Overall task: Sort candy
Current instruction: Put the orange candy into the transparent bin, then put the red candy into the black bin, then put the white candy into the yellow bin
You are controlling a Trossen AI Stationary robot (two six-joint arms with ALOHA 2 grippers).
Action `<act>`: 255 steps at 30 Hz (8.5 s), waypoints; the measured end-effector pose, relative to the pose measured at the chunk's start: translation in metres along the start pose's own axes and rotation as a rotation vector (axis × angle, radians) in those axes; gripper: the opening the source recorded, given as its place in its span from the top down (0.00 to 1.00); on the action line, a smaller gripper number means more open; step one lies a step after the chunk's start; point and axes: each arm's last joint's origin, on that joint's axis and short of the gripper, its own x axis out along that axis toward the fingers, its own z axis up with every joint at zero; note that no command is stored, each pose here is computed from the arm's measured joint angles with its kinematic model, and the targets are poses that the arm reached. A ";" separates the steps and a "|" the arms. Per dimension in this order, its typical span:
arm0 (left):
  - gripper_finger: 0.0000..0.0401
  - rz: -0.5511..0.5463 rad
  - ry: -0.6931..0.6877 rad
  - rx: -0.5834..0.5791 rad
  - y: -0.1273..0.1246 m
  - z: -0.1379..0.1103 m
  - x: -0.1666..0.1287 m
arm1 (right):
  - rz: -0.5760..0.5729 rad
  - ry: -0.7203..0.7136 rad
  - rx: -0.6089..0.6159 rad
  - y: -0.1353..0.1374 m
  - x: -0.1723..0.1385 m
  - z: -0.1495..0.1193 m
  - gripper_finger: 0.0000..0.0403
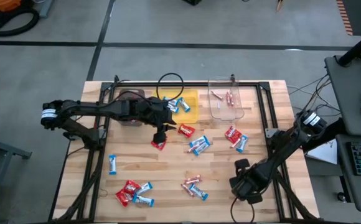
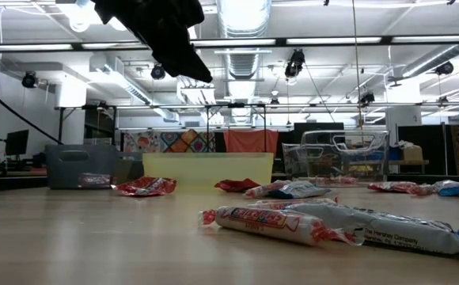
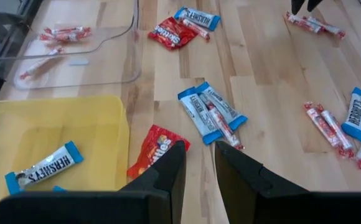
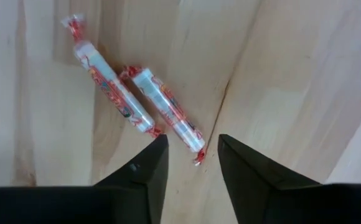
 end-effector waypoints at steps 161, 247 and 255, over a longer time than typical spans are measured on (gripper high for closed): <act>0.75 0.309 0.284 -0.301 -0.064 -0.154 0.056 | -0.286 -0.842 0.559 -0.177 -0.129 0.006 0.67; 0.73 0.323 -0.149 -0.300 0.043 -0.058 -0.095 | 0.108 -0.691 0.806 -0.161 -0.096 0.030 0.68; 0.73 0.214 -0.313 -0.156 0.014 -0.042 -0.091 | 0.305 -0.433 0.931 -0.146 -0.058 0.051 0.68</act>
